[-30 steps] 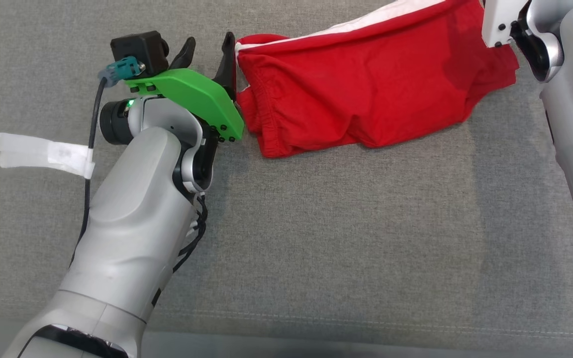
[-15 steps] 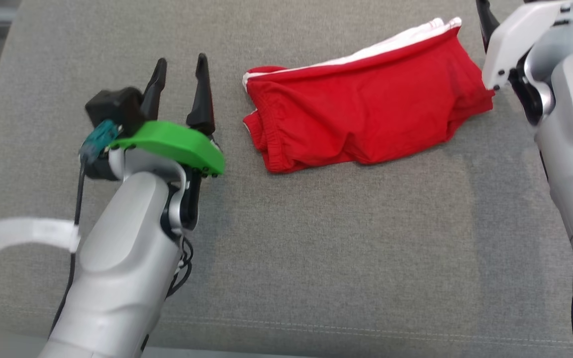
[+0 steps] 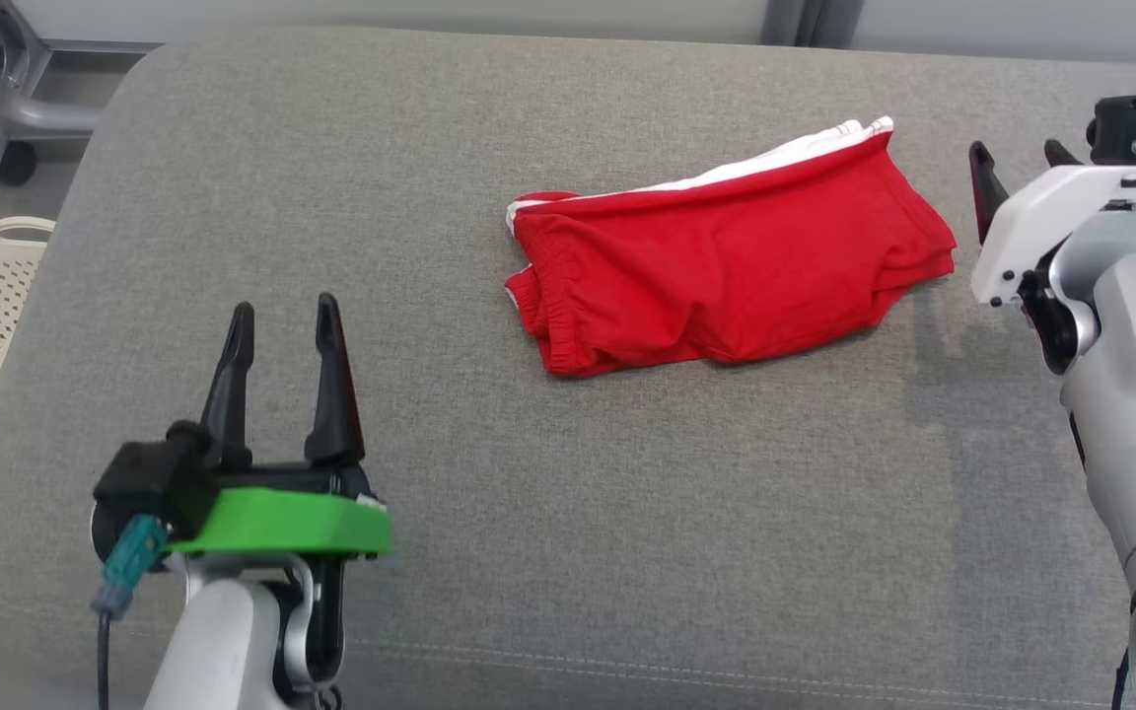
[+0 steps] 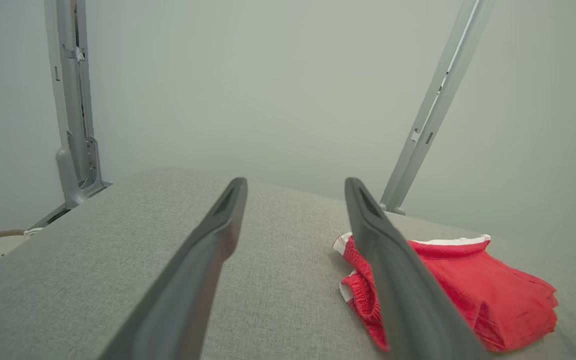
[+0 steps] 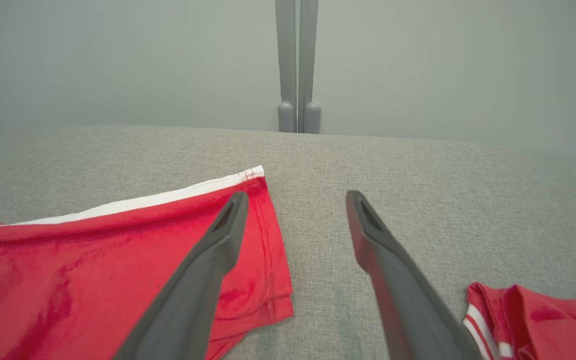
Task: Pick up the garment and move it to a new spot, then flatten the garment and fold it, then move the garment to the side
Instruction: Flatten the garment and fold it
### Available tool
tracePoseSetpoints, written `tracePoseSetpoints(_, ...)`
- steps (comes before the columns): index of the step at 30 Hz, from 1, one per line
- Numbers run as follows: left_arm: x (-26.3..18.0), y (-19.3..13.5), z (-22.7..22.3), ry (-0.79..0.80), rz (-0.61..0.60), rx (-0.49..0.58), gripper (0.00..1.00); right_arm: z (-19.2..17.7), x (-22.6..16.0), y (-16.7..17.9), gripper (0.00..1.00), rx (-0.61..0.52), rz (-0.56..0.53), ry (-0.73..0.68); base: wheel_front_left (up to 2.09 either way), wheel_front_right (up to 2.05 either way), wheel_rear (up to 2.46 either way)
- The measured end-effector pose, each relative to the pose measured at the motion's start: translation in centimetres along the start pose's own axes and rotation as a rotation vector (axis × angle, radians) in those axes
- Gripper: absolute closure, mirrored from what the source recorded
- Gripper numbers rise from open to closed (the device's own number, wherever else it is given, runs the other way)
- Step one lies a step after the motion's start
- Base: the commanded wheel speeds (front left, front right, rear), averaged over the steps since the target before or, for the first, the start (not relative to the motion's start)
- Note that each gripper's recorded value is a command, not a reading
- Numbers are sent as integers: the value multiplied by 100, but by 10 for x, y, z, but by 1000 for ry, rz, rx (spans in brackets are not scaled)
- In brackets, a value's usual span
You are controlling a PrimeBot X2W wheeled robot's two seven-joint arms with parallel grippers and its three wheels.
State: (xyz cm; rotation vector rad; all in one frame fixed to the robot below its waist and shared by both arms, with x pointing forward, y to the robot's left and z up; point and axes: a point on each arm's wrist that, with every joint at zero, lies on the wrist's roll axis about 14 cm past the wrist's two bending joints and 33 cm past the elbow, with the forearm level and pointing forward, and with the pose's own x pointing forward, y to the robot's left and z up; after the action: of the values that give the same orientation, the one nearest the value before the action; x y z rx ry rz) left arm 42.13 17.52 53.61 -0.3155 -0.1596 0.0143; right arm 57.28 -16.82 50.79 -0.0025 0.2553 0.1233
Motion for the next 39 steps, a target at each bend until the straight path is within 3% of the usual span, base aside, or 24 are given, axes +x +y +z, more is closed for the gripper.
tracePoseSetpoints(12,-36,10,-25,81,-6,74,0,-53,7,-23,0,78,-72,107,0,0,0)
tracePoseSetpoints(21,-40,20,-32,103,31,83,0,-100,19,2,0,121,-42,215,0,0,0)
tracePoseSetpoints(33,-43,29,-37,122,73,79,0,-119,32,35,0,160,8,285,0,0,0)
tracePoseSetpoints(34,-43,30,-37,124,74,79,0,-119,33,36,17,161,11,289,0,0,0)
tracePoseSetpoints(35,-43,30,-38,126,74,79,0,-120,33,37,54,160,12,292,0,0,0)
tracePoseSetpoints(37,-44,30,-39,130,76,77,0,-121,34,37,88,156,13,296,0,0,0)
tracePoseSetpoints(38,-44,30,-40,131,78,74,0,-120,34,37,100,153,12,296,0,0,0)
tracePoseSetpoints(39,-44,30,-39,131,79,72,0,-120,33,36,100,151,11,296,0,0,0)
